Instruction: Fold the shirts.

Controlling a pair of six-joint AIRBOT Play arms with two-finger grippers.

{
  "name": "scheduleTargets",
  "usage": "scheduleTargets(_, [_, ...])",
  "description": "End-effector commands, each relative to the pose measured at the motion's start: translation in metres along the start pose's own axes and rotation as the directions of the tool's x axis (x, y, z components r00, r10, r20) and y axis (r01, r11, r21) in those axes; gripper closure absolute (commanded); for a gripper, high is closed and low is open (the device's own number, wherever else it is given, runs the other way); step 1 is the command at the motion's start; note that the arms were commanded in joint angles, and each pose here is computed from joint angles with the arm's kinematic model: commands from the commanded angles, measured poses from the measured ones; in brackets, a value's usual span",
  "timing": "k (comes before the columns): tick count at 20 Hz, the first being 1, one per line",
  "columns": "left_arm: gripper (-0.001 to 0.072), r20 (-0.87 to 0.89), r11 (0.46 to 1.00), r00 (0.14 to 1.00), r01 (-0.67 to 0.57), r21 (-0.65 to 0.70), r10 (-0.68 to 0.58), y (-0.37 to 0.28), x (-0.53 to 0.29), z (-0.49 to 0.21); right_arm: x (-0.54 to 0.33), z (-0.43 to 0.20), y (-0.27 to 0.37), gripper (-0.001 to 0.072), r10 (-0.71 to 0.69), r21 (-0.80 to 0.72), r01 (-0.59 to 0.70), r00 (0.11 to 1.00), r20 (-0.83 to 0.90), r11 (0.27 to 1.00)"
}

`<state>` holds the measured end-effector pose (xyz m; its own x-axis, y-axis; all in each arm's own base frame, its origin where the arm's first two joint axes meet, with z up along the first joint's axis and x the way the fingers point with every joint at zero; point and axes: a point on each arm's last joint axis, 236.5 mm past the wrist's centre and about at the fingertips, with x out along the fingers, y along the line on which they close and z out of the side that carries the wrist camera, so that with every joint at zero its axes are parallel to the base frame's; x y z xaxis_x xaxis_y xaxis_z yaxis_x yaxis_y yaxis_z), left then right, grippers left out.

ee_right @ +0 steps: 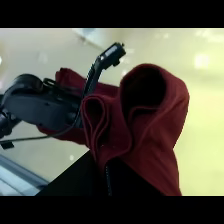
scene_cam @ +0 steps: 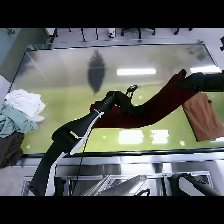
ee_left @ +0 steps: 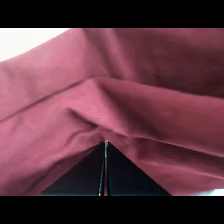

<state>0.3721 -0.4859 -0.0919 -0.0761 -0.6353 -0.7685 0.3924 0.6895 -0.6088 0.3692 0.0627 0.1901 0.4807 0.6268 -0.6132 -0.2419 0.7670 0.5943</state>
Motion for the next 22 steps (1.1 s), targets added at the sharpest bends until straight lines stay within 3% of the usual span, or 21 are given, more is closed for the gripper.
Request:
scheduleTargets(1, [0.0693,-0.015,0.998,0.999,0.051,-0.028,-0.052,-0.014,-0.025,0.000,0.010,-0.023,-0.005,0.0695,0.022,0.050,-0.018,0.997,-0.068,0.999])
scheduleTargets(5, [0.0694,-0.001,0.995,0.998,0.064,0.079,-0.065,-0.031,-0.154,0.005,0.022,-0.037,-0.005,0.0694,0.051,0.140,-0.036,0.993,-0.104,0.989])
scheduleTargets(8, [0.0694,0.169,0.989,0.986,-0.031,0.147,0.006,-0.033,-0.297,0.007,0.058,-0.028,0.047,0.0694,0.111,0.123,-0.102,0.991,-0.069,0.987])
scheduleTargets(11, [0.0694,0.439,0.982,0.894,-0.151,0.114,0.087,-0.032,-0.429,-0.009,0.145,-0.025,0.126,0.0694,0.188,0.056,-0.187,0.982,0.000,0.981])
scheduleTargets(14, [0.0694,0.586,0.971,0.790,-0.238,0.018,0.183,-0.020,-0.507,-0.057,0.280,-0.071,0.179,0.0680,0.188,0.024,-0.189,0.981,0.054,0.982])
scheduleTargets(16, [0.0693,0.630,0.960,0.740,-0.278,-0.033,0.236,-0.009,-0.528,-0.091,0.353,-0.114,0.193,0.0394,0.153,-0.013,-0.152,0.983,0.104,0.988])
scheduleTargets(17, [0.0693,0.648,0.956,0.717,-0.287,-0.060,0.256,-0.004,-0.532,-0.103,0.381,-0.137,0.197,0.0306,0.142,-0.031,-0.140,0.984,0.105,0.990])
scheduleTargets(18, [0.0694,0.671,0.952,0.689,-0.291,-0.093,0.275,0.002,-0.536,-0.114,0.396,-0.152,0.197,0.0098,0.137,-0.044,-0.134,0.987,0.080,0.990])
scheduleTargets(19, [0.0694,0.688,0.949,0.665,-0.293,-0.118,0.291,0.006,-0.538,-0.123,0.400,-0.161,0.196,0.0022,0.138,-0.052,-0.136,0.990,0.022,0.989])
scheduleTargets(21, [0.0693,0.706,0.942,0.634,-0.297,-0.153,0.314,0.014,-0.538,-0.139,0.379,-0.140,0.182,0.0029,0.140,-0.021,-0.141,0.989,-0.041,0.990])
scheduleTargets(22, [0.0694,0.716,0.942,0.622,-0.296,-0.161,0.317,0.015,-0.536,-0.145,0.357,-0.117,0.169,0.0110,0.133,-0.021,-0.134,0.990,-0.056,0.991])
